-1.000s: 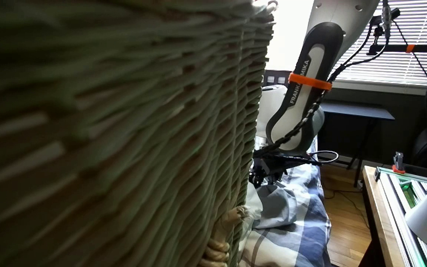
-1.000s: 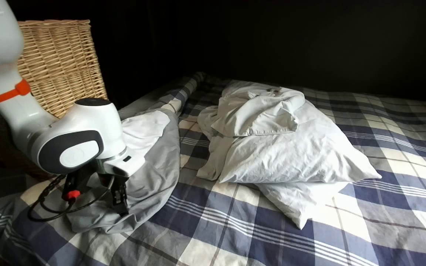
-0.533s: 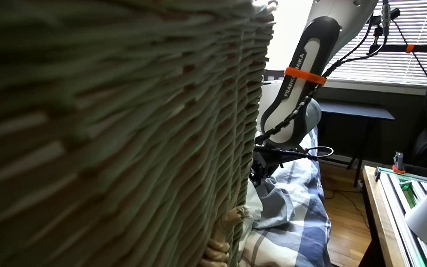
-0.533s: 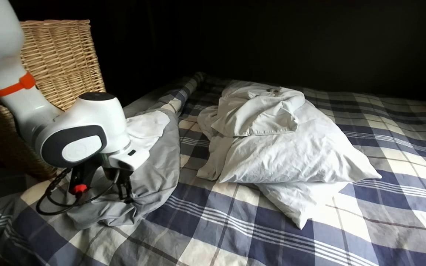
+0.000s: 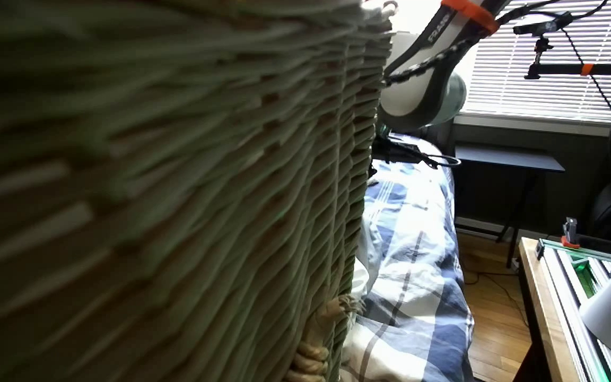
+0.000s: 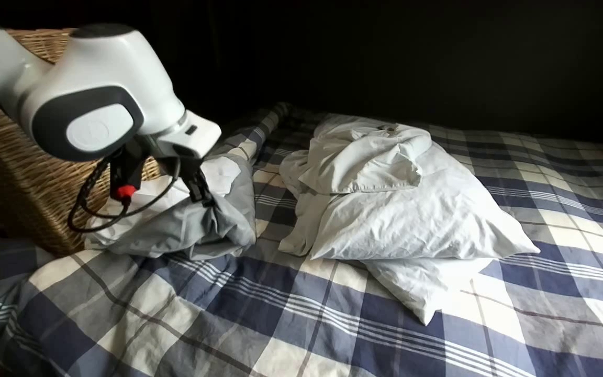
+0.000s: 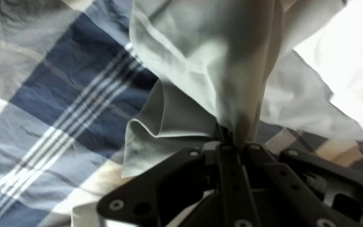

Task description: Lift the grey pillow case cover and put it in the washing basket

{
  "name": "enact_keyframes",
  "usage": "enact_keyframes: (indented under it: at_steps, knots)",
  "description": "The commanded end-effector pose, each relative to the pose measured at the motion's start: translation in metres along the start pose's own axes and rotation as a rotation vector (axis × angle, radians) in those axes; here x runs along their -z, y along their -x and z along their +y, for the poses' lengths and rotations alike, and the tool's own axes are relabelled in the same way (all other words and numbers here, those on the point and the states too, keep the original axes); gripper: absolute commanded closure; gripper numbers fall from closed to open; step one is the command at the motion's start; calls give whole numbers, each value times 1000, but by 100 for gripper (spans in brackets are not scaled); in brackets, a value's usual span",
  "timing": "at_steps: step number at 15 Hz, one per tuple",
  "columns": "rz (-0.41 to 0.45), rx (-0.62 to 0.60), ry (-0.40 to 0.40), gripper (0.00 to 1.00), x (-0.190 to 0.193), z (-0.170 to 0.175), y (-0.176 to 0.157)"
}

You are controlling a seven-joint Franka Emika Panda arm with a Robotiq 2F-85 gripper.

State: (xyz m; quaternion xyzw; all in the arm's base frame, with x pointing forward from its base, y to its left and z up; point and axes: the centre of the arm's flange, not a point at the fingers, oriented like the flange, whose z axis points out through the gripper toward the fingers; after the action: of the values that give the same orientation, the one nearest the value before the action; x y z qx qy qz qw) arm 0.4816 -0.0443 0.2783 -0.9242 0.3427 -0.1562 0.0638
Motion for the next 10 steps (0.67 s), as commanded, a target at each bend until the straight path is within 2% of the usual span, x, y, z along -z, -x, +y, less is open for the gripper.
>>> enact_keyframes:
  at_steps: [1, 5, 6, 8, 10]
  knots:
    - [147, 52, -138, 100, 96, -18, 8]
    - [287, 149, -299, 100, 181, -34, 25]
    - [243, 105, -229, 100, 143, -43, -1]
    - [264, 114, -256, 98, 162, -46, 4]
    - [254, 108, -242, 98, 155, -43, 2]
